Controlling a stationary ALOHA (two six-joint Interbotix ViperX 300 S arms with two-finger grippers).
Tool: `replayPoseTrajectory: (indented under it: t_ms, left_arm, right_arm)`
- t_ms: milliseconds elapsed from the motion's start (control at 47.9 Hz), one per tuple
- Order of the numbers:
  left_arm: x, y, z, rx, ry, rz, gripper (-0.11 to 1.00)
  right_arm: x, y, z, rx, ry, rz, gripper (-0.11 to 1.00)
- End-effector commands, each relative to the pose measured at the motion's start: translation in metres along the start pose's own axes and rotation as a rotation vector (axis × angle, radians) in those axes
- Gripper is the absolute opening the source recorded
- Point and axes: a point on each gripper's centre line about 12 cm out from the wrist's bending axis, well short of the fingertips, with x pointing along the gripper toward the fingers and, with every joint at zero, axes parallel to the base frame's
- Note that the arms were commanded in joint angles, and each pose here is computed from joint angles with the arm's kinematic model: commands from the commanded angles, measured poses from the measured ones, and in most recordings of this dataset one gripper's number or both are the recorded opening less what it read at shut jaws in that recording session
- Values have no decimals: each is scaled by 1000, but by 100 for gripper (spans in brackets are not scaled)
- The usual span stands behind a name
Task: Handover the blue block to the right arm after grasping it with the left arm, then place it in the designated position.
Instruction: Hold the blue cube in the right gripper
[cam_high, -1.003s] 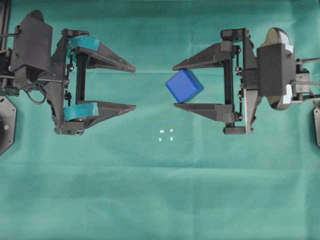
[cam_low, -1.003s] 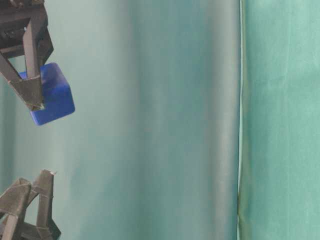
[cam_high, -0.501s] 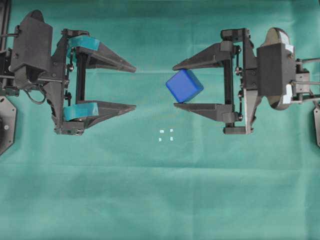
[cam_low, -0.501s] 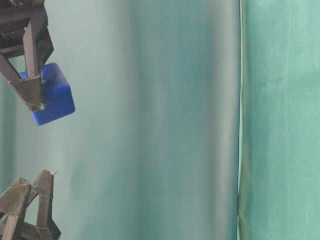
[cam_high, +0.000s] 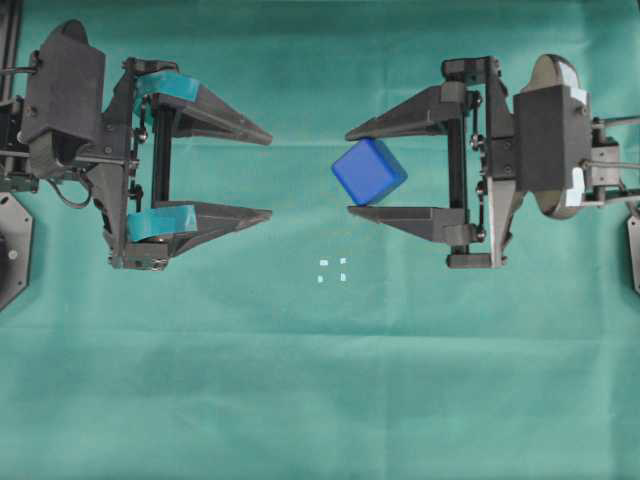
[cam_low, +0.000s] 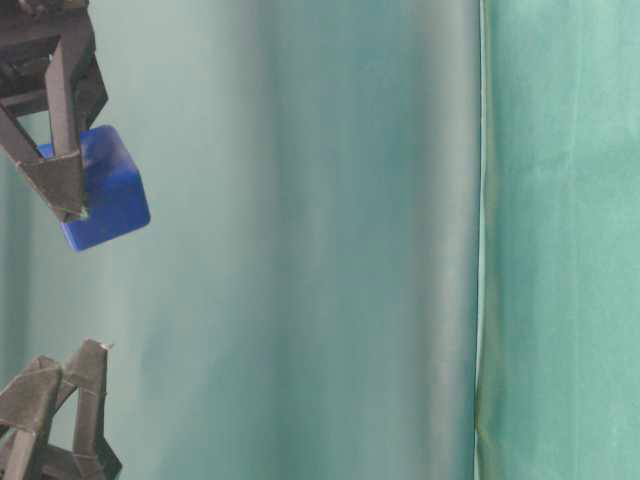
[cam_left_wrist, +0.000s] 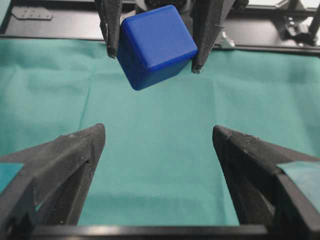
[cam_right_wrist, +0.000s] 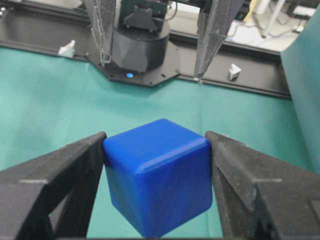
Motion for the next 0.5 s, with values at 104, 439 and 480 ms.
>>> replayPoseTrajectory:
  t_ms: [104,439,480]
  left_arm:
    - [-2,0,10,0,-29,1,100]
    - [-2,0,10,0,-29,1,100]
    - [-2,0,10,-2,-29,1,100]
  right_arm:
    - [-6,-1,13,17,-20,-9,65]
    - [1,-1,-8,71,134,-46,65]
    - [0,-1,-11,80,160,-52,65]
